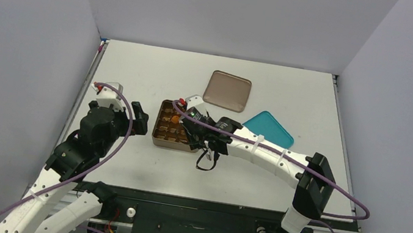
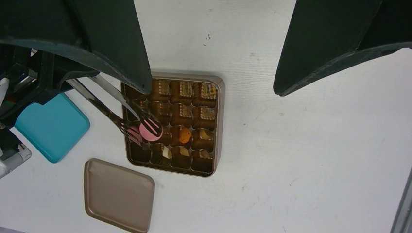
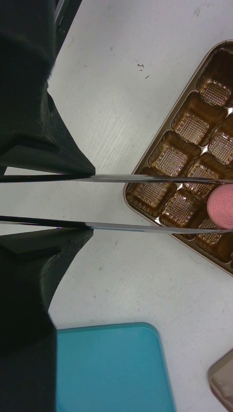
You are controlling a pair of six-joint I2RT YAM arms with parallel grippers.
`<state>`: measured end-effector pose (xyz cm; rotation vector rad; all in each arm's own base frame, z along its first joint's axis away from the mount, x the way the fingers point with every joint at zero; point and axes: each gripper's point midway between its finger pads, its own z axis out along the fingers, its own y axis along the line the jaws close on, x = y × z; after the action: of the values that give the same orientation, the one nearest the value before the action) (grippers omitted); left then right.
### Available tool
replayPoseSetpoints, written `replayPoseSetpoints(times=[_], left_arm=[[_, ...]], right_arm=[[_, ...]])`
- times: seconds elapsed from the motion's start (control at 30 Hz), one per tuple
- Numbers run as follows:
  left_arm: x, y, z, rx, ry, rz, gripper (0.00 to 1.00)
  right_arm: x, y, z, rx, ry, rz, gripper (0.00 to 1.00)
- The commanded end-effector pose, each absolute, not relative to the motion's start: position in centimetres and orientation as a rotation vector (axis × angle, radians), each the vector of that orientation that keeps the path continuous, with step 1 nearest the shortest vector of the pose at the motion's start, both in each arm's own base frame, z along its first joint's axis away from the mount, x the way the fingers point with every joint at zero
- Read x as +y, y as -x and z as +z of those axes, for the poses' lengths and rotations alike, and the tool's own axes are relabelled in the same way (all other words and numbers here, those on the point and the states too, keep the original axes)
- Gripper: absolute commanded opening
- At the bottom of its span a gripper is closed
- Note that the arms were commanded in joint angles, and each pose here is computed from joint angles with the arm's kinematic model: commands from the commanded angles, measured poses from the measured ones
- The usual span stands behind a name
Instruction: Pack the cookies
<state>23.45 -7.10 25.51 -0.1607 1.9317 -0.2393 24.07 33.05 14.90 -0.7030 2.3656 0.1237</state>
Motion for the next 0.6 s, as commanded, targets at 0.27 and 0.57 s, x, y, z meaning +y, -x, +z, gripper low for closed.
replayPoseSetpoints(times=[0.27, 0.57], left_arm=[[-7.3, -24.0, 26.8, 1.882, 0.169, -0.259, 0.97], [-7.2, -24.0, 26.8, 1.882, 0.171, -0.255, 0.97]], right_arm=[[34.7, -25.7, 17.0, 2.302, 0.619, 0.180, 0.44], [34.3, -25.7, 18.0, 2.281, 0.584, 0.190, 0.45]])
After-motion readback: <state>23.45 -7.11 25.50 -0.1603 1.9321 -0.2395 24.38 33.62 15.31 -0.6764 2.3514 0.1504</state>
